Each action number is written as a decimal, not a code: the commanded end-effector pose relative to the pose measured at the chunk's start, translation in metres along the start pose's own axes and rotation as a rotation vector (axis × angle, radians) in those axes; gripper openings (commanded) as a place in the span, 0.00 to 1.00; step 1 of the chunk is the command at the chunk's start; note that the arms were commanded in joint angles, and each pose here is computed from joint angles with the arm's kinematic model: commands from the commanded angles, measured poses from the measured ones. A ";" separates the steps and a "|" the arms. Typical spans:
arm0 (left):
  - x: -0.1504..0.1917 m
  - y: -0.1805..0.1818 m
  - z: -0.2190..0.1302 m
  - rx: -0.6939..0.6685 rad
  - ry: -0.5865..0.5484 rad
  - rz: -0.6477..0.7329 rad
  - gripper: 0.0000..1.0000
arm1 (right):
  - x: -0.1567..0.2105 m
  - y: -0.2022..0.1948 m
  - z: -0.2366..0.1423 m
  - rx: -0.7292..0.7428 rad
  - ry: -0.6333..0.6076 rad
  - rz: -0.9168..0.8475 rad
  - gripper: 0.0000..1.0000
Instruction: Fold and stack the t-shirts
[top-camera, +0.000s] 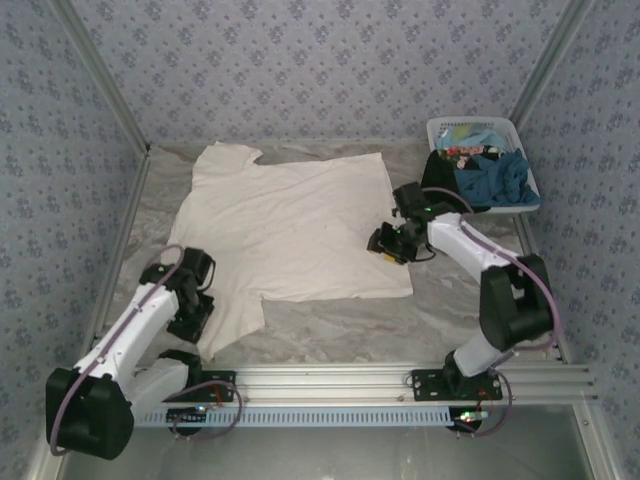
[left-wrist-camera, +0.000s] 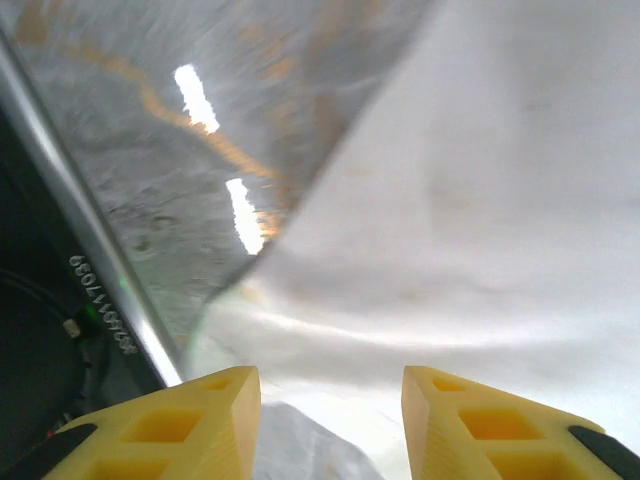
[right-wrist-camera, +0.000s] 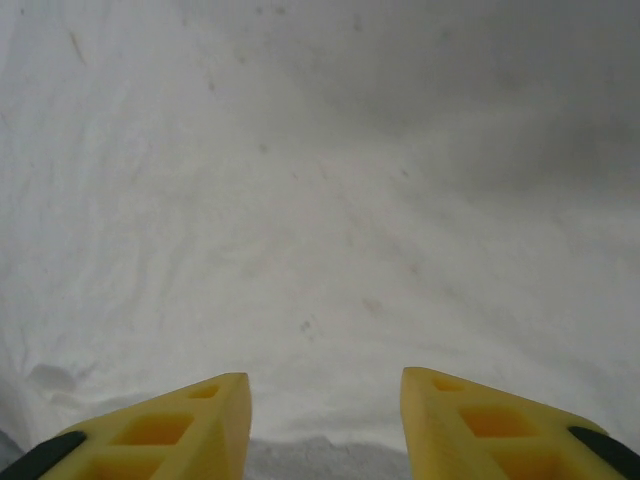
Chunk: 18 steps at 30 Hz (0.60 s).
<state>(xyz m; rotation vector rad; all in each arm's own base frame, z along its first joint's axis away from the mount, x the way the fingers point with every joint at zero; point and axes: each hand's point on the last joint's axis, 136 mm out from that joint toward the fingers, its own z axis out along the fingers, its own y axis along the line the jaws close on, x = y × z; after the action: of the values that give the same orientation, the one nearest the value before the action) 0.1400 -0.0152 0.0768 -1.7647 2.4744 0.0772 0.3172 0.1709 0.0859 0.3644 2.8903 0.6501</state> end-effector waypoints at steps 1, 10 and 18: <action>-0.025 -0.024 -0.019 0.010 -0.083 0.074 0.43 | -0.019 0.012 0.016 0.017 -0.039 -0.046 0.43; -0.057 -0.143 0.045 0.150 0.110 0.161 0.43 | -0.045 -0.014 0.059 0.182 0.022 0.008 0.40; -0.023 -0.185 0.076 0.170 0.247 0.265 0.42 | -0.055 -0.065 0.058 0.337 0.101 0.125 0.40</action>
<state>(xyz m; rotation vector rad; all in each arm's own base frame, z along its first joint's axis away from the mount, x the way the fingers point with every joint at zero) 0.3137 -0.0204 0.0180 -1.5505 2.7021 -0.2089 0.3835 0.1557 0.0237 0.4957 3.0076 0.3728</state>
